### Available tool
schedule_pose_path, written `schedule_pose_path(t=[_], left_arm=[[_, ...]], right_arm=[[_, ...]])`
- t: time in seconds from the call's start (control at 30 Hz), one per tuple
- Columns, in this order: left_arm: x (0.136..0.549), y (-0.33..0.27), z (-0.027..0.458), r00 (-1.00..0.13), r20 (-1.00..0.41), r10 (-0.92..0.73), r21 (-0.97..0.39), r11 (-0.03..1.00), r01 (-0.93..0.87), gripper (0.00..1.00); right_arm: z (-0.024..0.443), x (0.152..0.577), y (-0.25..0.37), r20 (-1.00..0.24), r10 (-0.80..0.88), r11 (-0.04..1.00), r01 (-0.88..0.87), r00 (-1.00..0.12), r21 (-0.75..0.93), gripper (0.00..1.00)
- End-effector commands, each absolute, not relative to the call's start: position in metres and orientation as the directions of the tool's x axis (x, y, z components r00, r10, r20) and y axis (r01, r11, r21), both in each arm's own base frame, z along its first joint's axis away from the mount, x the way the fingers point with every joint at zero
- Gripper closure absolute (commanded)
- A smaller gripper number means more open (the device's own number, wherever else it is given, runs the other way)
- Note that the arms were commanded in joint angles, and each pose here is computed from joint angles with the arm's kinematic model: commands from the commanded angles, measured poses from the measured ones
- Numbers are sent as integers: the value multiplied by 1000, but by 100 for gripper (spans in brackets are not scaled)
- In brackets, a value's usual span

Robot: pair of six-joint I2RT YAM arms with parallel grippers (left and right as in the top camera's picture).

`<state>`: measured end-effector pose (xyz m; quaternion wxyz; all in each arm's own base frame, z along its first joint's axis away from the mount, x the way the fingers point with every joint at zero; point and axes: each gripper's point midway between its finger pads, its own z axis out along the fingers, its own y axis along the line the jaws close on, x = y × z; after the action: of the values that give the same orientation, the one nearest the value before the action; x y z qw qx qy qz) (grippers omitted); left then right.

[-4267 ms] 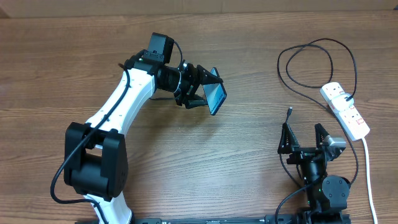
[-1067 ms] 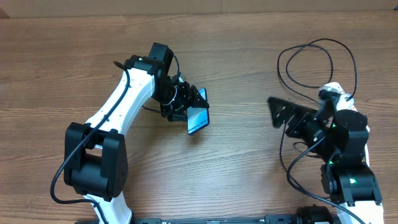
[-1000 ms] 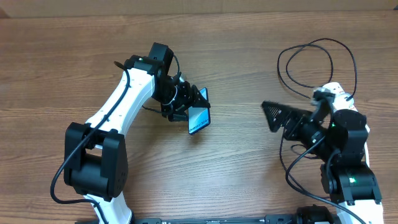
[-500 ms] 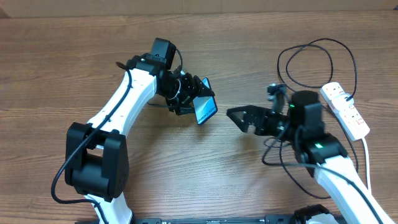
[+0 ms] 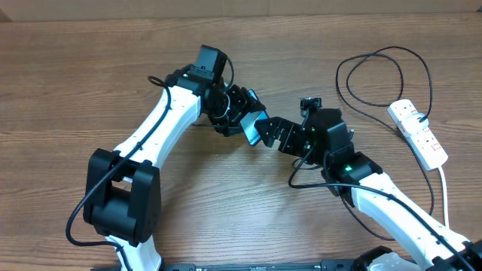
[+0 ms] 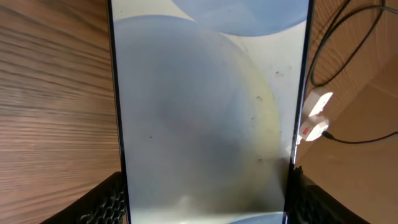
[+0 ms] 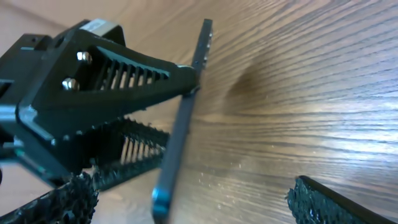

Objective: Plug charger to phone and switch on socket
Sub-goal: 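Close the right gripper on the phone's edge beside the left gripper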

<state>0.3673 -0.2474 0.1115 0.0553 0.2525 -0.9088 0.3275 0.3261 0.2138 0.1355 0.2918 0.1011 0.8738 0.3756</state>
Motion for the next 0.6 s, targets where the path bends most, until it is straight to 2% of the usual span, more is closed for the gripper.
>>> schedule_pose_path(t=[0.0, 0.1, 0.27, 0.57], left_arm=[[370, -262, 123, -858, 276, -434, -587, 631, -508, 57], [368, -267, 124, -857, 280, -432, -590, 627, -509, 57], [363, -275, 129, -862, 319, -395, -611, 610, -505, 57], [358, -291, 148, -864, 393, -314, -675, 539, -503, 57]], right_arm=[[140, 337, 210, -441, 484, 698, 29, -756, 715, 0], [141, 337, 211, -458, 485, 709, 28, -745, 705, 0], [142, 339, 210, -467, 493, 712, 32, -734, 702, 12], [145, 341, 211, -459, 513, 695, 36, -726, 719, 22]])
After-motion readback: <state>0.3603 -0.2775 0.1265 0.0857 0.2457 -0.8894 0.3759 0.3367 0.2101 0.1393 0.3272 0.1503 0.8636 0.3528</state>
